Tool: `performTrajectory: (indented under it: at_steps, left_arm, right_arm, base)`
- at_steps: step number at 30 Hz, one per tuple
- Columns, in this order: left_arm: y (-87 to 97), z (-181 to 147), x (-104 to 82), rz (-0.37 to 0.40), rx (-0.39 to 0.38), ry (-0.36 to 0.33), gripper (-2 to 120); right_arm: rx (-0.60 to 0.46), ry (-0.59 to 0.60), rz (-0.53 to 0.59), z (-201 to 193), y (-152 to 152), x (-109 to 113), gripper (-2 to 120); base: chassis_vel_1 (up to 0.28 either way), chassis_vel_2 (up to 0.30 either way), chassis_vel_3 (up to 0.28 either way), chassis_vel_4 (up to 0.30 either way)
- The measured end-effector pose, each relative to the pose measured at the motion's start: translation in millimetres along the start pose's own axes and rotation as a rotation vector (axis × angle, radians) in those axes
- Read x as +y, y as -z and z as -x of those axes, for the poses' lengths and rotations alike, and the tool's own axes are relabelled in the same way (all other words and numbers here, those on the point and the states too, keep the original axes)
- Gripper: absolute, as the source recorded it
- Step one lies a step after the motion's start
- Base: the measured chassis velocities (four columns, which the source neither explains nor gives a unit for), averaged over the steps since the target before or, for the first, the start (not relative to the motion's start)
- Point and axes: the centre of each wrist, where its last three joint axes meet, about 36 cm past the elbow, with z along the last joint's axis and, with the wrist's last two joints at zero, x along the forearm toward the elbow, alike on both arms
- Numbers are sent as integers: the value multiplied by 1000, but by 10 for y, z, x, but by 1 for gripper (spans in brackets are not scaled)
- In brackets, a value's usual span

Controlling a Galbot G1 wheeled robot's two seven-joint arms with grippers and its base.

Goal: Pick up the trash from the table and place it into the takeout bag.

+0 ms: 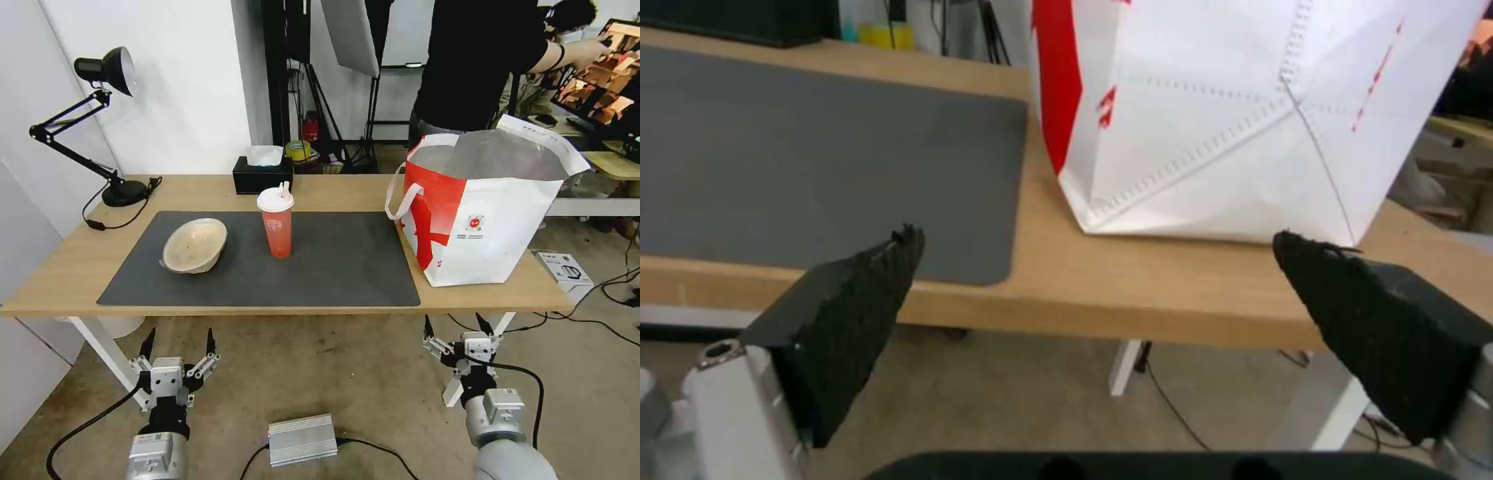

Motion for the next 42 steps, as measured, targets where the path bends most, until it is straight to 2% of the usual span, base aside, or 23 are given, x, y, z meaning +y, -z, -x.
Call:
performTrajectory:
  at_steps: [10,20,24,26,33,42]
  left_arm:
    - [28,6,13,7,-16,-5,100]
    - [35,34,24,13,-36,-15,100]
    - [3,79,9,17,-43,-40,100]
    - [-7,82,9,19,-41,-45,100]
    - [-36,101,19,25,-38,-51,100]
    - [-90,118,12,25,-35,-57,100]
  right_arm:
    - [-8,32,31,78,130,14,100]
    - [-64,162,67,324,429,-6,100]
    - [-69,279,120,477,660,-26,100]
    - [-70,301,128,506,696,-18,100]
    - [-78,478,157,799,955,113,100]
    - [-31,613,146,1116,1070,182,100]
  base:
    - [0,0,0,0]
    - [0,0,0,0]
    - [0,0,0,0]
    - [0,0,0,0]
    - [0,0,0,0]
    - [0,0,0,0]
